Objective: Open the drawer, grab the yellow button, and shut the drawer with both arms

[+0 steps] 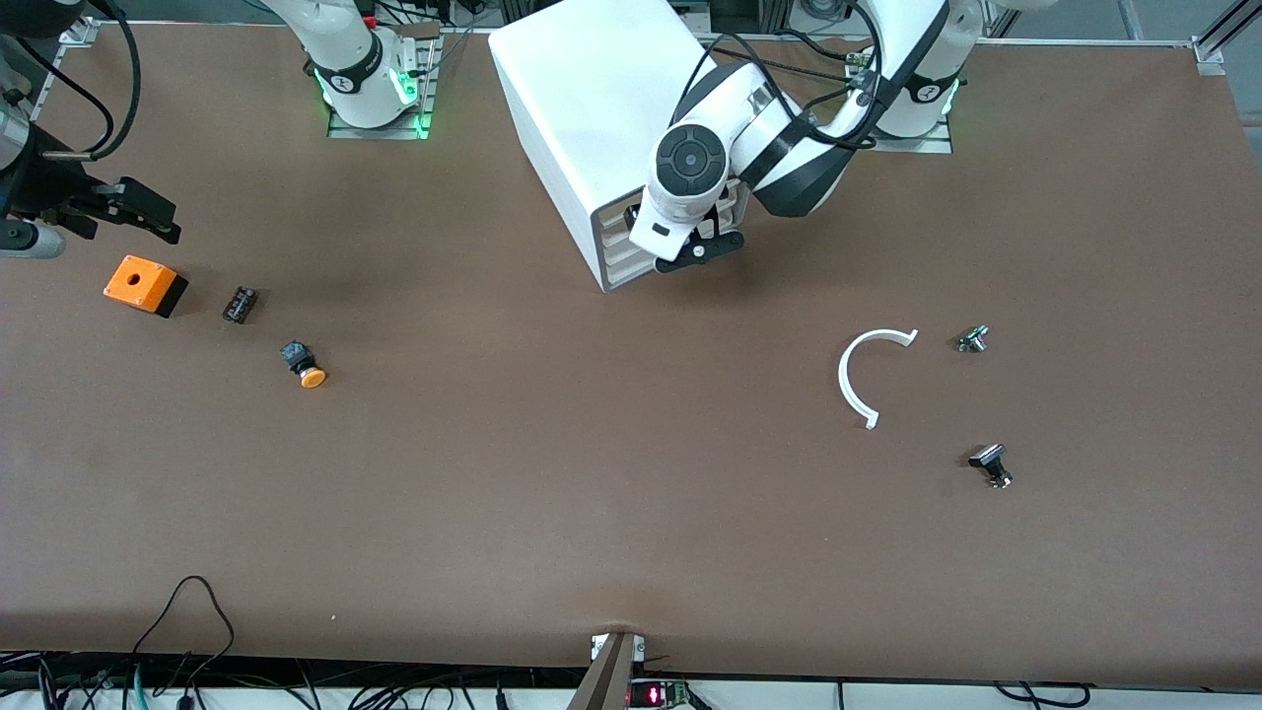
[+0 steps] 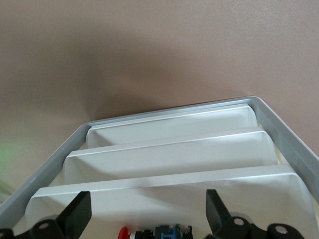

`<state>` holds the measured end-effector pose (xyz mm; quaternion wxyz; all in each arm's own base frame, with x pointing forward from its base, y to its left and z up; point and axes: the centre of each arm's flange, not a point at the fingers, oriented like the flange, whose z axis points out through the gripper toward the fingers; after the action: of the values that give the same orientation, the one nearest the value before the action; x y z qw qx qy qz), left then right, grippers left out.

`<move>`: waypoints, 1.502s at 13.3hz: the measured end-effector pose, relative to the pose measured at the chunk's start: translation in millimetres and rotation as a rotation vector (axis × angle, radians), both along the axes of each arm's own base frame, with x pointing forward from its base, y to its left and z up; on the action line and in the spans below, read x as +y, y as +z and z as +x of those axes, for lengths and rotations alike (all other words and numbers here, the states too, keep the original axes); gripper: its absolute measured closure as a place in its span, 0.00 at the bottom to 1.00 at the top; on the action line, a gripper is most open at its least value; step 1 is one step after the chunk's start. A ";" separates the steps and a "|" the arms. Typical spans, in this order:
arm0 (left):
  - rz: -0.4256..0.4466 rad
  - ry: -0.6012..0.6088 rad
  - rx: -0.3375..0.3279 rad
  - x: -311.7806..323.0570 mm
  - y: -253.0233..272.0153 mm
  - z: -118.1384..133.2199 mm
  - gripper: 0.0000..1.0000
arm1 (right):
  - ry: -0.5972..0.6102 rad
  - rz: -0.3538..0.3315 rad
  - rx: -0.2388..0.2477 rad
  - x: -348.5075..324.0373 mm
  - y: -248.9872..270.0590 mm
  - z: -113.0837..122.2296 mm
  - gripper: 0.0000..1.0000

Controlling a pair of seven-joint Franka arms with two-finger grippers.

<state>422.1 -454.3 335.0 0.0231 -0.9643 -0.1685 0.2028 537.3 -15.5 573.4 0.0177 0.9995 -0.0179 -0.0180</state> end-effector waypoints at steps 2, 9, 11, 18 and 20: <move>-0.009 -0.013 0.008 12.8 -4.3 12.2 0.00 | 0.001 0.000 -0.020 0.1 -2.6 5.3 0.00; -0.058 0.076 -0.137 187.7 73.0 171.2 0.00 | 0.006 -0.001 -0.064 1.0 1.0 11.5 0.00; -0.061 0.023 -0.168 232.1 106.3 192.4 0.00 | 0.007 -0.001 -0.069 1.3 3.5 11.9 0.00; -0.117 -0.143 -0.197 366.4 219.4 185.3 0.00 | 0.007 -0.001 -0.055 1.5 -4.7 16.2 0.00; -0.103 -0.177 -0.209 369.7 251.5 162.1 0.00 | 0.007 -0.001 -0.055 1.6 -5.0 16.5 0.00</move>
<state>584.2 -84.6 586.5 -0.0264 -0.9912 -0.0738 0.1069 553.8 -13.9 568.4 0.0176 0.9997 -0.0148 0.0094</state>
